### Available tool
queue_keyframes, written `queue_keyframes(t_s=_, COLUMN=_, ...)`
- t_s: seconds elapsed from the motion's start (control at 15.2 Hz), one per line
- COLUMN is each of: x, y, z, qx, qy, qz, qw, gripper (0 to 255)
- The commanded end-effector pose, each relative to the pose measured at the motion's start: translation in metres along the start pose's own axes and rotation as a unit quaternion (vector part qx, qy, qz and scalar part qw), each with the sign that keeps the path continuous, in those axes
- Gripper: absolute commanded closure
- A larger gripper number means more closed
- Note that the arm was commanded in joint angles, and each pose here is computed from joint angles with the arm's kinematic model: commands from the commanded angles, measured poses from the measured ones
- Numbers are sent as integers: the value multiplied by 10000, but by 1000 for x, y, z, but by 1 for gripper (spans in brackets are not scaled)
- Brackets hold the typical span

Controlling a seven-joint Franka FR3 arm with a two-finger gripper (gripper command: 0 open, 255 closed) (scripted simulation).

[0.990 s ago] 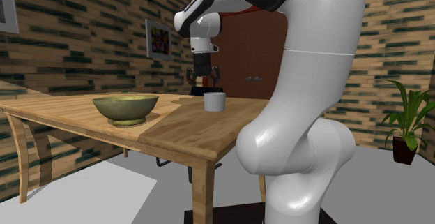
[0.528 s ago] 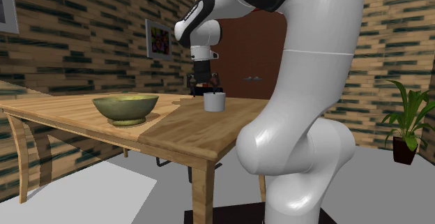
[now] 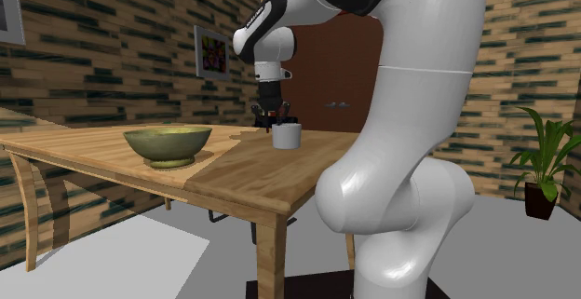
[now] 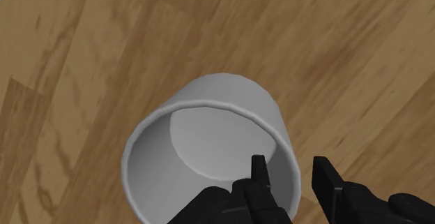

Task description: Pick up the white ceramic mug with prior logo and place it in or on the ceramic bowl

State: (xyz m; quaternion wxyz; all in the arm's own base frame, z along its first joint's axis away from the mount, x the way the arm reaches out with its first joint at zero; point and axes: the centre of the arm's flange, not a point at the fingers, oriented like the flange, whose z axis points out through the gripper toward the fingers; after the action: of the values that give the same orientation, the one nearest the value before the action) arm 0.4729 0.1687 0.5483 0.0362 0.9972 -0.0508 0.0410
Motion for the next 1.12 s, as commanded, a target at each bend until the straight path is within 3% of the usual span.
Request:
queue_keyframes(t_s=0.0, x=0, y=0, z=0, qx=0, qy=0, qz=0, qw=10000, gripper=255)
queue_keyframes(t_s=0.46, x=0, y=0, z=0, qx=0, qy=0, qz=0, qw=10000, gripper=255)
queue_keyframes(t_s=1.06, x=4, y=3, z=-47, qx=0, qy=0, qz=0, qw=10000, gripper=255)
